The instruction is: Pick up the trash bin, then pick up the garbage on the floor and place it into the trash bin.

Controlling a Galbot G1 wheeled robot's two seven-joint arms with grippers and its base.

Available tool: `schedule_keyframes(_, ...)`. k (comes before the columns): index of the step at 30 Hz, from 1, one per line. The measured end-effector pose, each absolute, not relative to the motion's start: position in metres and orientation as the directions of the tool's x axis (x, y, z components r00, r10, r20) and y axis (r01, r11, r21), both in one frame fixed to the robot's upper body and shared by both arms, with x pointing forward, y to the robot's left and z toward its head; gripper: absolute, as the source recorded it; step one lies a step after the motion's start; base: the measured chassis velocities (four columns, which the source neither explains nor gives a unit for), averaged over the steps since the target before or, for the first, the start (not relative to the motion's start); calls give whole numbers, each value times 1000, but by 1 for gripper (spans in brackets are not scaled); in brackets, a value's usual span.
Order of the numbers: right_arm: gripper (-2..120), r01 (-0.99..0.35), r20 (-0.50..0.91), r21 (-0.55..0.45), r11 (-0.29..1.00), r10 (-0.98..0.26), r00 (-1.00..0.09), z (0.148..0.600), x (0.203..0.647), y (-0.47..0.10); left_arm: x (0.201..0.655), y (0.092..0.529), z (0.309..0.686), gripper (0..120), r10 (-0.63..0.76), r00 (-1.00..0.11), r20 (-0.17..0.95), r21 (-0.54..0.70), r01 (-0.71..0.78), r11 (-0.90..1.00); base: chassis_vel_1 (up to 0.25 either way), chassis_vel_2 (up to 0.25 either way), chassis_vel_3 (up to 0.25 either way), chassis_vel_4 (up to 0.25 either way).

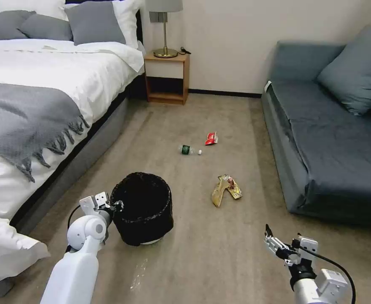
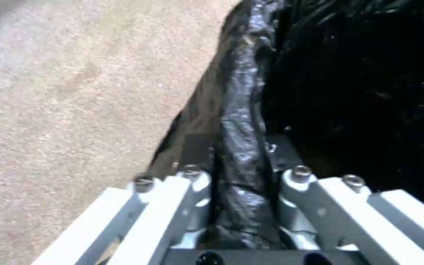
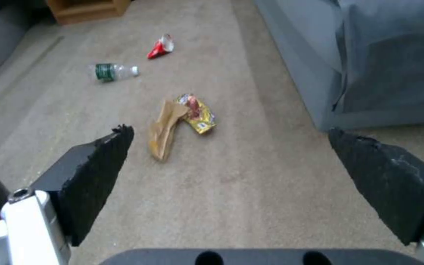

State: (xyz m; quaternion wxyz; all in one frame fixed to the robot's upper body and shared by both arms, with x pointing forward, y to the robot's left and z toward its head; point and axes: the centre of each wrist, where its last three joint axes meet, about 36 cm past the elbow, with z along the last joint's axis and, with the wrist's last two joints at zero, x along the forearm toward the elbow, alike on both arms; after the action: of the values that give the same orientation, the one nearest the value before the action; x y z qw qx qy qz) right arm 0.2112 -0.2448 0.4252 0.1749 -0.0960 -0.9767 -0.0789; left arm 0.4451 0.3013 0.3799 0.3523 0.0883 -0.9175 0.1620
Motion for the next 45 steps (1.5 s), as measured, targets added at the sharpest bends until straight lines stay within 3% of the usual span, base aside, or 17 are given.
schedule_keyframes(4,100,214,357,122,969,159,-921,425,211,-244,443,303,379,3,-55,-734,677,-226,-279,933,0,0,0,0)
schedule_keyframes(21,100,204,355,151,967,139,-925,425,211,-240,398,319,426,2,-129,-795,593,-152,-267,952,0,0,0,0)
schedule_keyframes(31,100,206,340,225,952,122,-933,425,213,-239,357,340,458,2,-204,-826,526,-98,-297,950,0,0,0,0)
schedule_keyframes(35,100,206,337,240,949,118,-934,425,213,-242,341,341,464,2,-227,-832,507,-46,-290,956,0,0,0,0)
schedule_keyframes(38,100,198,331,253,947,108,-938,425,215,-246,326,340,467,2,-300,-845,443,90,-291,952,0,0,0,0)
schedule_keyframes(45,100,183,315,251,950,99,-944,424,217,-249,311,338,469,2,-352,-842,409,169,-310,936,0,0,0,0)
